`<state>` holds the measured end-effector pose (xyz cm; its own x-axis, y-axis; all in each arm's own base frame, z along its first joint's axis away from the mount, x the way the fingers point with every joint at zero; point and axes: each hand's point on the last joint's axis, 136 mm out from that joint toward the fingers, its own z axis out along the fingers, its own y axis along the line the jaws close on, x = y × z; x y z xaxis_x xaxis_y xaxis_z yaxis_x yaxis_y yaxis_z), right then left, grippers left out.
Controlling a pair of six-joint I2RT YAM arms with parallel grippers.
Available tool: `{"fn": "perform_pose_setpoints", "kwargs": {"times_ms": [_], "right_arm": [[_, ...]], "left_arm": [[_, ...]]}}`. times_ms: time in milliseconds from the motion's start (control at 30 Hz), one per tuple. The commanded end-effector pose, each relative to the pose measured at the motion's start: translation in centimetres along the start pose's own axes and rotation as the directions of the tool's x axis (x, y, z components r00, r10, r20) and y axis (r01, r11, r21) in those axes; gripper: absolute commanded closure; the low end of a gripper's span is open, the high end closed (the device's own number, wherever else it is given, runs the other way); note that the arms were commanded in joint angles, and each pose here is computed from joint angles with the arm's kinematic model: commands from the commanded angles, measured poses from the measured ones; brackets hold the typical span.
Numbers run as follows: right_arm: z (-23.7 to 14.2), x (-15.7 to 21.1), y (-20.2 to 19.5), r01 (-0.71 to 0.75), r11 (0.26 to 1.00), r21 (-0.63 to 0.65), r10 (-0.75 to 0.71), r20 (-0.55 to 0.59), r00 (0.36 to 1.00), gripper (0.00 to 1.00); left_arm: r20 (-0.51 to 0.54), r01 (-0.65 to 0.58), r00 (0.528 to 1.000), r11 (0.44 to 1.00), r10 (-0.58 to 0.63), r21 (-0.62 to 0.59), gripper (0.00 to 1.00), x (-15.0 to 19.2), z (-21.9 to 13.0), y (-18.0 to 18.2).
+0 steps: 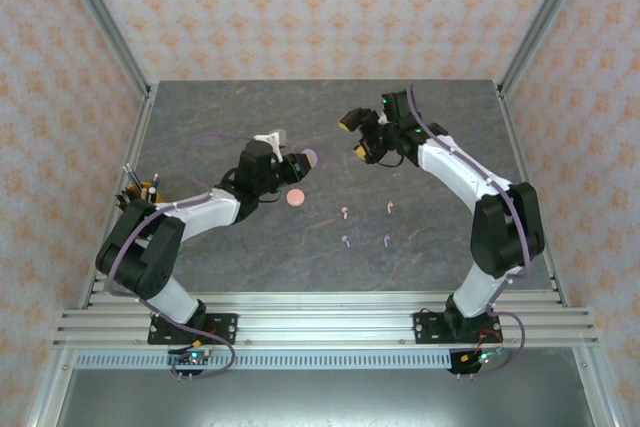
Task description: Insert wireless bluetooth earbuds into charging case
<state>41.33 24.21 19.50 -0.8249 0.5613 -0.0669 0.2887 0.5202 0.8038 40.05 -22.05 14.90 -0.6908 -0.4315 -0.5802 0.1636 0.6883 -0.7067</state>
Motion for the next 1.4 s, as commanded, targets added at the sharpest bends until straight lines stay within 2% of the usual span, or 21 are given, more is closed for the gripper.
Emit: {"fn": "perform_pose_setpoints", "kwargs": {"times_ms": [0, 133, 333, 833, 1033, 1367], "right_arm": [[-1.3, 2.0, 1.6, 0.384, 0.916, -0.113, -0.388, -0.017, 0.921, 0.26], [-1.5, 4.3, 1.2, 0.5, 0.842, -0.204, -0.521, -0.063, 0.851, 0.28], [-1.6, 5.8, 2.7, 0.498, 0.796, -0.344, -0.551, -0.074, 0.831, 0.31], [0.1, 7.6, 4.6, 0.508, 0.763, -0.4, -0.596, -0.129, 0.793, 0.35], [1.6, 7.0, 4.2, 0.507, 0.782, -0.363, -0.583, -0.135, 0.802, 0.38], [5.3, 4.4, -0.4, 0.419, 0.869, -0.262, -0.468, -0.165, 0.868, 0.45]], "left_arm": [[-0.037, -0.074, 0.996, 0.991, 0.079, 0.11, 1.0, -2.1, -1.9, -2.9], [-0.09, -0.081, 0.991, 0.984, 0.096, 0.16, 1.0, -2.7, -3.1, -3.5], [-0.143, -0.067, 0.984, 0.97, 0.102, 0.233, 1.0, -2.9, -3.4, -5.0], [-0.164, -0.052, 0.982, 0.966, 0.096, 0.254, 1.0, -3.0, -3.2, -5.7], [-0.166, -0.059, 0.98, 0.962, 0.106, 0.266, 1.0, -2.9, -3.6, -6.3], [-0.123, -0.095, 0.982, 0.937, 0.143, 0.336, 1.0, -4.1, -6.0, -9.3]]}}
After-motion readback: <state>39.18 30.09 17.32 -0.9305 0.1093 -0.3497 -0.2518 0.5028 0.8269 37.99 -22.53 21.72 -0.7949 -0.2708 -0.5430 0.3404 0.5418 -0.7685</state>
